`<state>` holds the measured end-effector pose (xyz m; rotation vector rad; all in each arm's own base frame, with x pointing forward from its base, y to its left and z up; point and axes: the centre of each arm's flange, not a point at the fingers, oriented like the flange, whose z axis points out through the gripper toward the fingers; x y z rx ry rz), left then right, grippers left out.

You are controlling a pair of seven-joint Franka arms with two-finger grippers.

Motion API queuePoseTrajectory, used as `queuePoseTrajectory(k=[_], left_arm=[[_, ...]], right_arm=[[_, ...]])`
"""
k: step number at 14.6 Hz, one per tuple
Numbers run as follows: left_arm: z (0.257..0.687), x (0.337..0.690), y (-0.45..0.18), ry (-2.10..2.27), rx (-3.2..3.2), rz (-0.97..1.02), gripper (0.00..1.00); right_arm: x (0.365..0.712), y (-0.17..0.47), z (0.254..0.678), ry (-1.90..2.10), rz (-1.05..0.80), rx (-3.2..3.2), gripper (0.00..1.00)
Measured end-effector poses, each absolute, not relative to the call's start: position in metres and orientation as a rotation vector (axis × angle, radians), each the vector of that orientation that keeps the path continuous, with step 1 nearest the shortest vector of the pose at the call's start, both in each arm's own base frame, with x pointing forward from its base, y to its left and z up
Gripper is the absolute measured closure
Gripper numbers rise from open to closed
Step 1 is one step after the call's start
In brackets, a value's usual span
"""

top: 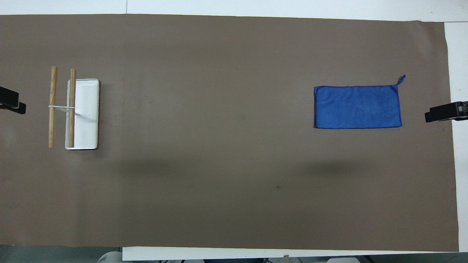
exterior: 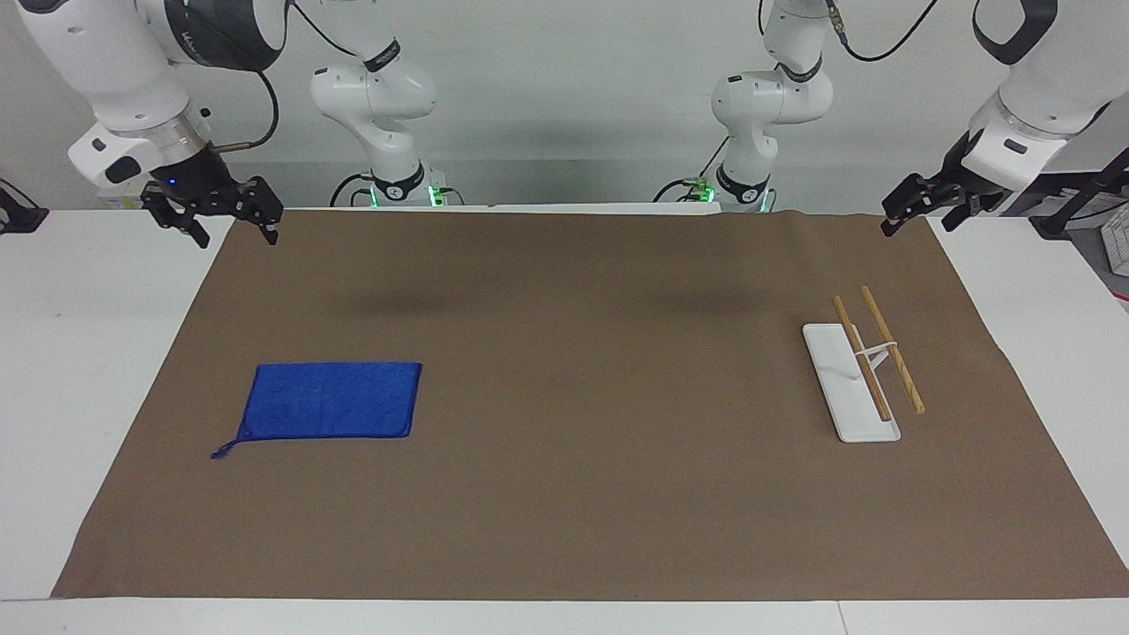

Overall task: Right arm passes towel to left arm to hang
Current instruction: 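Reach the right gripper down to the blue towel's near edge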

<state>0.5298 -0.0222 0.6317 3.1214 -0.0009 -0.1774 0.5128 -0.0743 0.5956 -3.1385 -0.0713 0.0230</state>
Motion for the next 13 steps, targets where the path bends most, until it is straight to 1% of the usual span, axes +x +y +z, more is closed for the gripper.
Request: queuePoseTrajectory(k=[5,7,9,11,13], left_arm=[[0.632,0.530,-0.022,-0.001,3.121,-0.177,0.00],[0.632,0.530,-0.022,-0.001,3.121,-0.177,0.00],[0.632,0.530,-0.022,-0.001,3.121,-0.177,0.00],[0.632,0.530,-0.022,-0.001,3.121,-0.177,0.00],[0.632,0.530,-0.022,-0.001,3.121,-0.177,0.00]], right_arm=[[0.512,-0.074,0.590,-0.072,0.042,-3.136,0.00],[0.515,-0.070,0.574,-0.088,0.049,-3.137,0.00],[0.527,-0.067,0.534,-0.115,0.028,-3.143,0.00],[0.546,-0.068,0.481,-0.167,-0.021,-3.153,0.00],[0.561,-0.071,0.433,-0.198,-0.025,-3.162,0.00]])
